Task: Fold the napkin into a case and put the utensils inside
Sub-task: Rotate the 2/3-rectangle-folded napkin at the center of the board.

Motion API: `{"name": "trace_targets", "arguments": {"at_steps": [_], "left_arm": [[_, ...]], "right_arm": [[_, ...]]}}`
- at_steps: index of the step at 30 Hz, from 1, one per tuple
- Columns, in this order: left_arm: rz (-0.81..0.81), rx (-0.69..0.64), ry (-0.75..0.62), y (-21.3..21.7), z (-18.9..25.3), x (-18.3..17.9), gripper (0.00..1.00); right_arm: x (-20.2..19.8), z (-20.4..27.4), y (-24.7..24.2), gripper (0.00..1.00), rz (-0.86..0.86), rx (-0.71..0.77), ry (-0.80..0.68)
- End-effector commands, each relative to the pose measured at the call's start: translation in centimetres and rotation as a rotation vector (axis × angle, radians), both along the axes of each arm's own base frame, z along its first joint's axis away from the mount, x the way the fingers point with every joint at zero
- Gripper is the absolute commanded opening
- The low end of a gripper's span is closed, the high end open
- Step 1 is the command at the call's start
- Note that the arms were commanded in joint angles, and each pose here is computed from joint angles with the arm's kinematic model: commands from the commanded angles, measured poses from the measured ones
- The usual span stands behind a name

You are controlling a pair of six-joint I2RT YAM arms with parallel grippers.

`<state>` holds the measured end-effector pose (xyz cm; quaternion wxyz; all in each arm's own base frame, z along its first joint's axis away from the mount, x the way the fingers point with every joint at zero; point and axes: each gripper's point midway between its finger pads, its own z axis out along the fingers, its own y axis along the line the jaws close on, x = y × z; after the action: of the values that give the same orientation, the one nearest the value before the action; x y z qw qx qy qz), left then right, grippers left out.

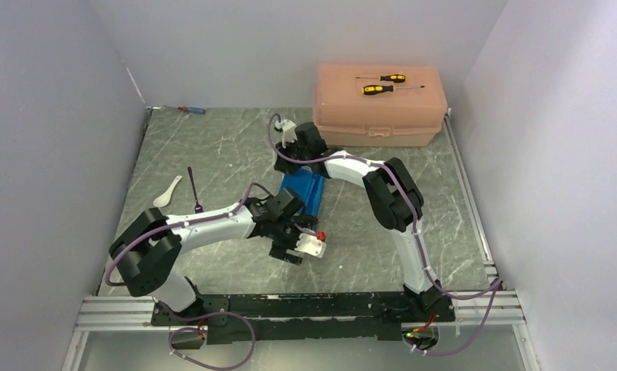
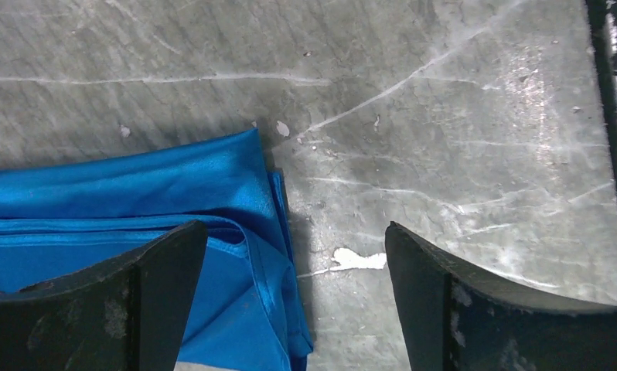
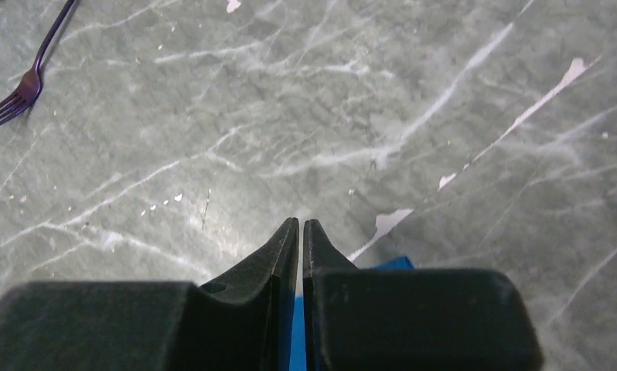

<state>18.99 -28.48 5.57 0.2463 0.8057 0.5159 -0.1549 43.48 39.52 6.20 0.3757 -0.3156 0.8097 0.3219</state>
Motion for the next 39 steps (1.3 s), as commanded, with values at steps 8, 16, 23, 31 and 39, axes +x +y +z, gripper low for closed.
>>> {"name": "trace_targets", "arguments": {"at_steps": [8,16,23,31,39], "left_arm": [[-0.054,0.095,-0.067,0.3,-3.4,1.4,0.74],[-0.040,0.201,-0.066,4.1,-4.6,0.7,0.65],[-0.027,0.268,-0.061,7.9,-4.5,0.3,0.63],[-0.020,0.299,-0.156,10.0,-4.5,3.1,0.62],[-0.114,0.145,-0.229,8.8,-0.9,2.1,0.69]], "right_arm": [[0.6,-3.3,-0.7,0.08,-0.007,-0.106,0.019],[-0.3,-4.7,-3.6,0.06,-0.053,-0.140,0.056],[-1.0,-4.5,-8.7,0.03,-0.191,-0.155,0.024],[-2.4,-3.2,-12.8,0.03,-0.382,-0.124,-0.013],[-3.4,-1.0,-13.7,0.08,-0.419,-0.063,-0.063]]}}
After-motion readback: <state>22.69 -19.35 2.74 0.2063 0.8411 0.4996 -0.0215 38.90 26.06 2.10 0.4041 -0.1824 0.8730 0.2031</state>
